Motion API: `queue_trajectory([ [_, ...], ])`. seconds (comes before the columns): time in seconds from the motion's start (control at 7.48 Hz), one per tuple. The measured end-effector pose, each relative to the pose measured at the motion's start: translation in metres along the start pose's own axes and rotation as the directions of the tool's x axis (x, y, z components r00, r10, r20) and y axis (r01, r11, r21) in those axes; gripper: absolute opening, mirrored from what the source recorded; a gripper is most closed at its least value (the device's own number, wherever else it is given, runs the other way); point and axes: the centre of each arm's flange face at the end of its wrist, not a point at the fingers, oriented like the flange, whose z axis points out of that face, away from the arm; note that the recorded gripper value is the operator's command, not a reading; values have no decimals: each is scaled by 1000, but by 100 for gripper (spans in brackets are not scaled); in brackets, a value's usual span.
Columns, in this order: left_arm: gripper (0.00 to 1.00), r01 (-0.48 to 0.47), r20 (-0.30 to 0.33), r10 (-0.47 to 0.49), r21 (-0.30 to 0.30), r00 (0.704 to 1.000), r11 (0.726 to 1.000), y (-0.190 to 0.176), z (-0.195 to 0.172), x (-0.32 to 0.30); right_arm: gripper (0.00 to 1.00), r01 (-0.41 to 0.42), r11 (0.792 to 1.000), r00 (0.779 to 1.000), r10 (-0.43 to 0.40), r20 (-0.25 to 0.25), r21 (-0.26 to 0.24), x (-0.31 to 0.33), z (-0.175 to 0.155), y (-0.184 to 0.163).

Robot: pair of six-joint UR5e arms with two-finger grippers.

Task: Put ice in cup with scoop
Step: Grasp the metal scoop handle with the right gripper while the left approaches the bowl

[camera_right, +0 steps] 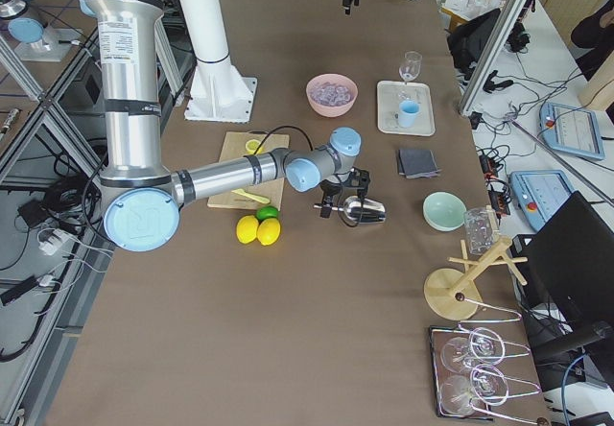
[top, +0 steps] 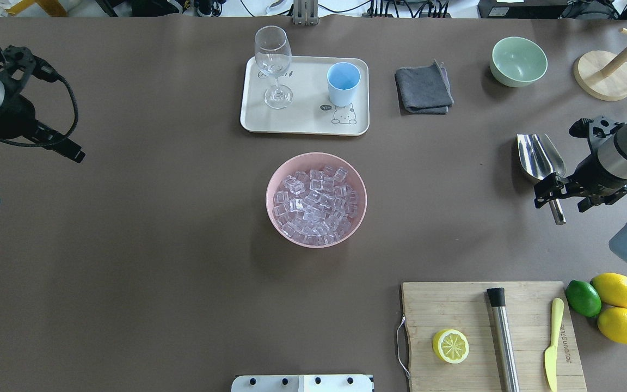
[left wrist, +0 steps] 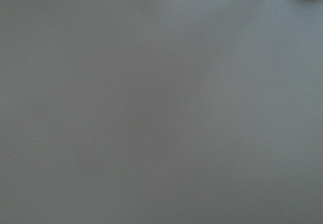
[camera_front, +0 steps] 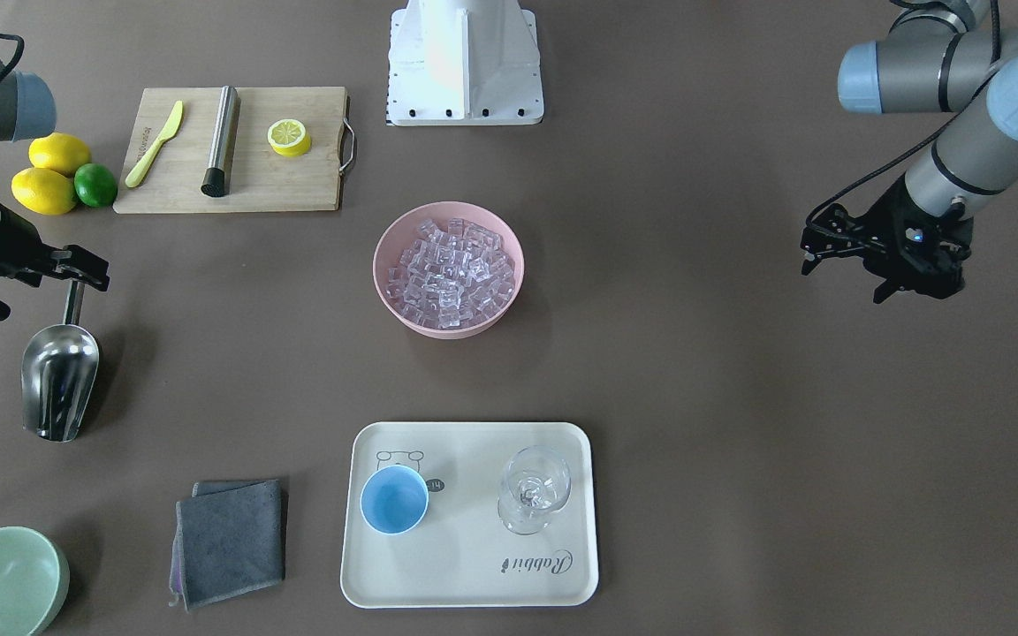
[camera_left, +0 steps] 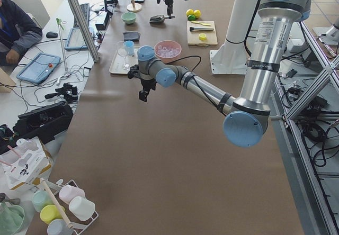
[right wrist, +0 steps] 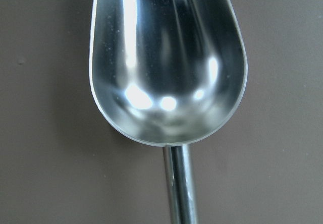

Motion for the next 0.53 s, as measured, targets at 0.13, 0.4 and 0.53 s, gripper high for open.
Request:
queue_trajectory([
  [0.13,98,-61,-27,61,20,998,998,-10,0,34,97,28,1000,999,-28,-19,-1,1,8,1],
  [0.4,98,-156,-73,162,73,984,985,-26,-7,87,69,46,999,998,-46,-44,-8,7,19,-1],
  [0.53,98,-197,-92,206,104,974,975,-28,-9,105,49,44,999,998,-45,-51,-9,8,23,-3],
])
